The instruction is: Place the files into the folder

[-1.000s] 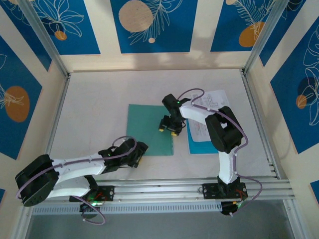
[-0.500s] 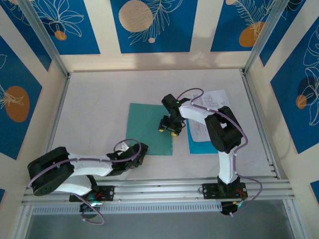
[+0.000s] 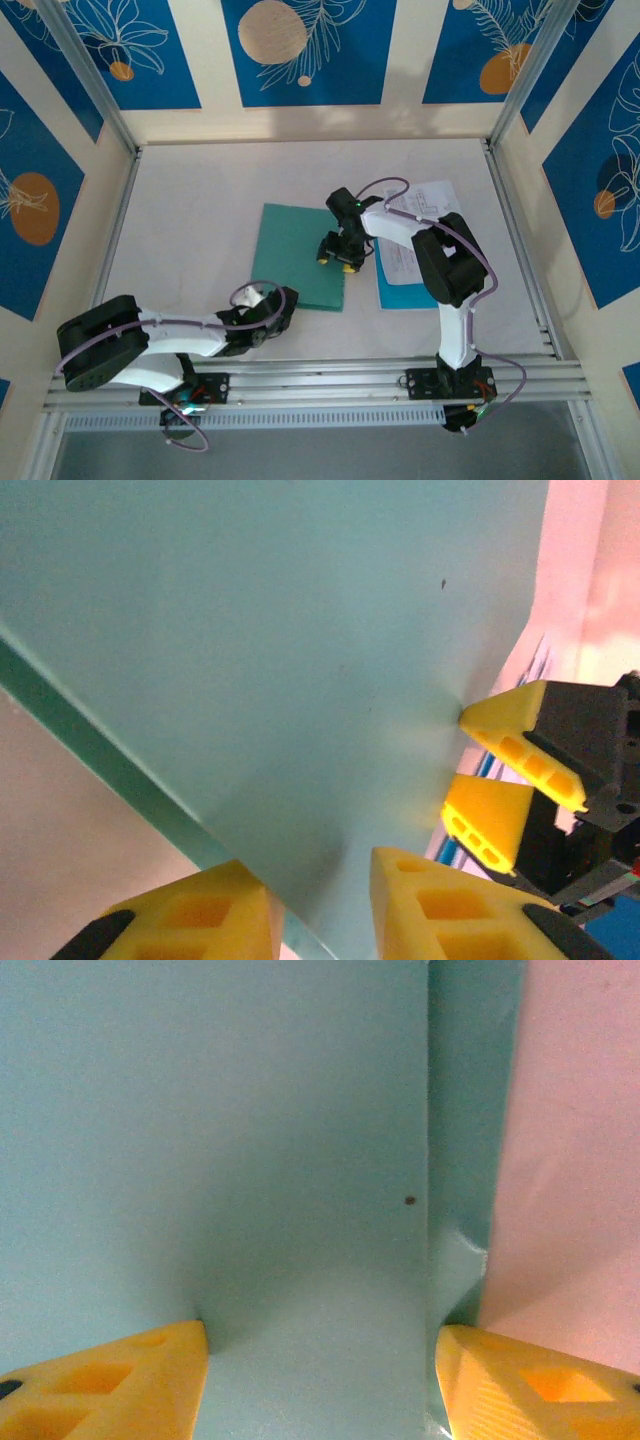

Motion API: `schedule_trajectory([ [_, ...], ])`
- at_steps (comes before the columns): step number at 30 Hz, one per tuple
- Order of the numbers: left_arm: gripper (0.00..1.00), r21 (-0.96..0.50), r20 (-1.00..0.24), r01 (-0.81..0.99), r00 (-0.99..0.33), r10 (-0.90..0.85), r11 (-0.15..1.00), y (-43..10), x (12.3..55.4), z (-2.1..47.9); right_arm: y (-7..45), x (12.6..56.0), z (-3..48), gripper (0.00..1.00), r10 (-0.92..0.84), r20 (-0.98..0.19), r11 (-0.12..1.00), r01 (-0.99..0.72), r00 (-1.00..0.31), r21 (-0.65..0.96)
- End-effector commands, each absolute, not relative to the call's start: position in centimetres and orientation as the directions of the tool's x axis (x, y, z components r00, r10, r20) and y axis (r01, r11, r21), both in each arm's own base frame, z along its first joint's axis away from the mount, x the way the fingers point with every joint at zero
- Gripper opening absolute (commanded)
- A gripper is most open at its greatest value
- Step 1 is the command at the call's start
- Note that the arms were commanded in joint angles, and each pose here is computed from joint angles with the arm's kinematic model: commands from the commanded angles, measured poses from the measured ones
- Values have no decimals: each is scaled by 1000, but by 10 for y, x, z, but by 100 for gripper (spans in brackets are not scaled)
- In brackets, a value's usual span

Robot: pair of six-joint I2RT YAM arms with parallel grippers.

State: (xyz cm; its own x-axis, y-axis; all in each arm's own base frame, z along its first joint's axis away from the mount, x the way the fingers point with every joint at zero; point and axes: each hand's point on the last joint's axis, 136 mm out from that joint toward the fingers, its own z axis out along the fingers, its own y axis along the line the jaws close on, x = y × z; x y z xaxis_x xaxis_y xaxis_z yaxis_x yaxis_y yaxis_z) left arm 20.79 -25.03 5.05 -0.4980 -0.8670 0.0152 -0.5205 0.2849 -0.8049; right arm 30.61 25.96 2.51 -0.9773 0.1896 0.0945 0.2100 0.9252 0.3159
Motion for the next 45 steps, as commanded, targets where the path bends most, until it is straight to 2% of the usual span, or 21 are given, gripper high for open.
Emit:
schedule_trajectory([
  [1, 17, -839, 28, -487, -481, -876, 241, -253, 212, 61, 267, 296, 20, 64, 152, 161, 907, 202, -975, 369],
  [4, 1, -846, 43, -484, -482, -875, 224, -253, 210, 66, 268, 302, 31, 63, 157, 150, 888, 206, -976, 411],
  [5, 0, -847, 46, -483, -481, -875, 221, -252, 209, 67, 269, 303, 34, 63, 158, 150, 881, 208, -976, 424],
  [16, 0, -858, 122, -495, -454, -883, 136, -243, 204, 75, 273, 313, 64, 61, 197, 180, 781, 265, -964, 565],
  [24, 0, -863, 180, -498, -459, -870, 84, -248, 202, 76, 275, 314, 75, 49, 243, 235, 709, 338, -941, 620],
  [31, 0, -856, 187, -508, -472, -861, 93, -247, 198, 72, 278, 313, 79, 42, 243, 254, 677, 351, -936, 647],
  [35, 0, -850, 191, -517, -477, -858, 98, -247, 196, 71, 281, 309, 77, 31, 234, 258, 676, 348, -937, 649],
  [43, 0, -842, 201, -530, -489, -849, 106, -248, 193, 69, 276, 309, 81, 0, 267, 223, 687, 347, -938, 639],
  [45, 0, -844, 204, -527, -493, -846, 103, -249, 193, 70, 274, 309, 80, 0, 275, 224, 694, 354, -935, 627],
])
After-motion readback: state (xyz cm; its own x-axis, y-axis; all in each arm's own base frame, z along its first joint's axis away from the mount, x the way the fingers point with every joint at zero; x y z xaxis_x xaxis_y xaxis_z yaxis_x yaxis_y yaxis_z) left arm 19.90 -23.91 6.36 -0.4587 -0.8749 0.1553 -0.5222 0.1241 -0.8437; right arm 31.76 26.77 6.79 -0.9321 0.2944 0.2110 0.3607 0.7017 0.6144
